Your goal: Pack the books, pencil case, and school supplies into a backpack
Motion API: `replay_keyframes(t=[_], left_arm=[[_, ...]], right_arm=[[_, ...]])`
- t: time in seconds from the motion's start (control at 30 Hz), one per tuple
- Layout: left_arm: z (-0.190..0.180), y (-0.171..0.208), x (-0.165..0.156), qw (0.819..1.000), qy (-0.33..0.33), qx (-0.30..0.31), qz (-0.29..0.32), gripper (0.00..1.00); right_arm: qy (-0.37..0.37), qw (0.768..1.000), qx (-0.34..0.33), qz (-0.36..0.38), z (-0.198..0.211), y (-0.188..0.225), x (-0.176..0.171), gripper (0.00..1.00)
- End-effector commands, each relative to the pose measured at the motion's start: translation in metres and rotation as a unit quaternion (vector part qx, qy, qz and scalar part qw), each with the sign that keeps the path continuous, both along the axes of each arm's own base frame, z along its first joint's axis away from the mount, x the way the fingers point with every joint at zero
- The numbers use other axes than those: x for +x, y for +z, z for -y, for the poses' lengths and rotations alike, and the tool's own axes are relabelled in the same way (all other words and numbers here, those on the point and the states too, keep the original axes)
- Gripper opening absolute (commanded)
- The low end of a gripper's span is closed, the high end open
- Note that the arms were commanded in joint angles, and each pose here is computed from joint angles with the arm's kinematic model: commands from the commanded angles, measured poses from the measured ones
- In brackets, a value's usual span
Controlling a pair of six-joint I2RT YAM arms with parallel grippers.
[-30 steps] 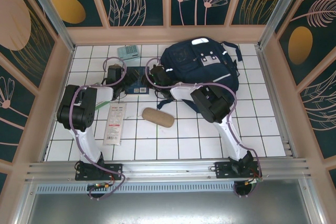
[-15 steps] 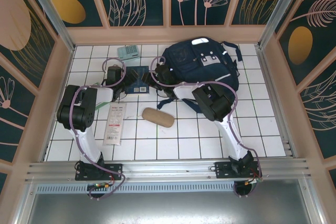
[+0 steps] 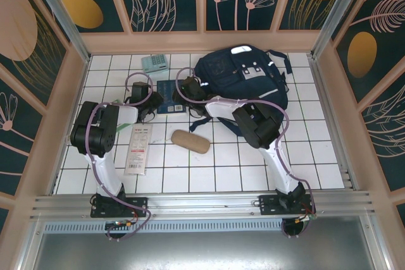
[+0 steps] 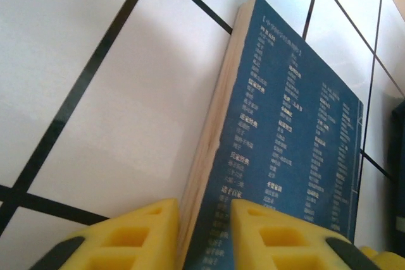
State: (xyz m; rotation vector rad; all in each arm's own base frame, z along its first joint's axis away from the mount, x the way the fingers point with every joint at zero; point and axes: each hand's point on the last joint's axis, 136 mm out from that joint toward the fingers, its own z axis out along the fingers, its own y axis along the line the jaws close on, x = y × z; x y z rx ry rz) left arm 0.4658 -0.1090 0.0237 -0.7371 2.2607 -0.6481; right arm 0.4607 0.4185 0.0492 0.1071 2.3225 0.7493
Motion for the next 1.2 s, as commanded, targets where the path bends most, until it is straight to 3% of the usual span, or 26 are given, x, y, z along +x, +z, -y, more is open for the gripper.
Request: replay_keyframes(t=[0.0, 0.17, 0.6, 0.67, 0.97, 1.17], left_arm=[[0.018, -0.028, -0.021, 0.998, -0.027, -0.015, -0.059, 0.27], [0.018, -0.032, -0.023, 0.998, -0.027, -0.012, -0.064, 0.27], [0.022, -0.032, -0.025, 0.997, -0.032, -0.027, -0.061, 0.24], [0.026, -0.032, -0.026, 0.997, -0.038, -0.034, -0.059, 0.19], [0.034, -0.036, -0.027, 0.996, -0.051, -0.045, -0.062, 0.17], [0.035, -0.034, -0.027, 0.996, -0.051, -0.047, -0.06, 0.17]], right_arm=[[-0.016, 0.999, -0.05, 0.007, 0.009, 0.005, 0.005, 0.55], [-0.017, 0.997, -0.076, -0.012, 0.009, -0.012, 0.008, 0.55], [0.03, 0.996, -0.045, -0.067, -0.014, -0.035, 0.0, 0.55], [0.056, 0.996, -0.006, -0.063, -0.025, -0.025, -0.008, 0.55], [0.135, 0.975, 0.174, 0.012, -0.042, 0.083, -0.027, 0.54], [0.157, 0.964, 0.215, 0.017, -0.043, 0.095, -0.032, 0.53]])
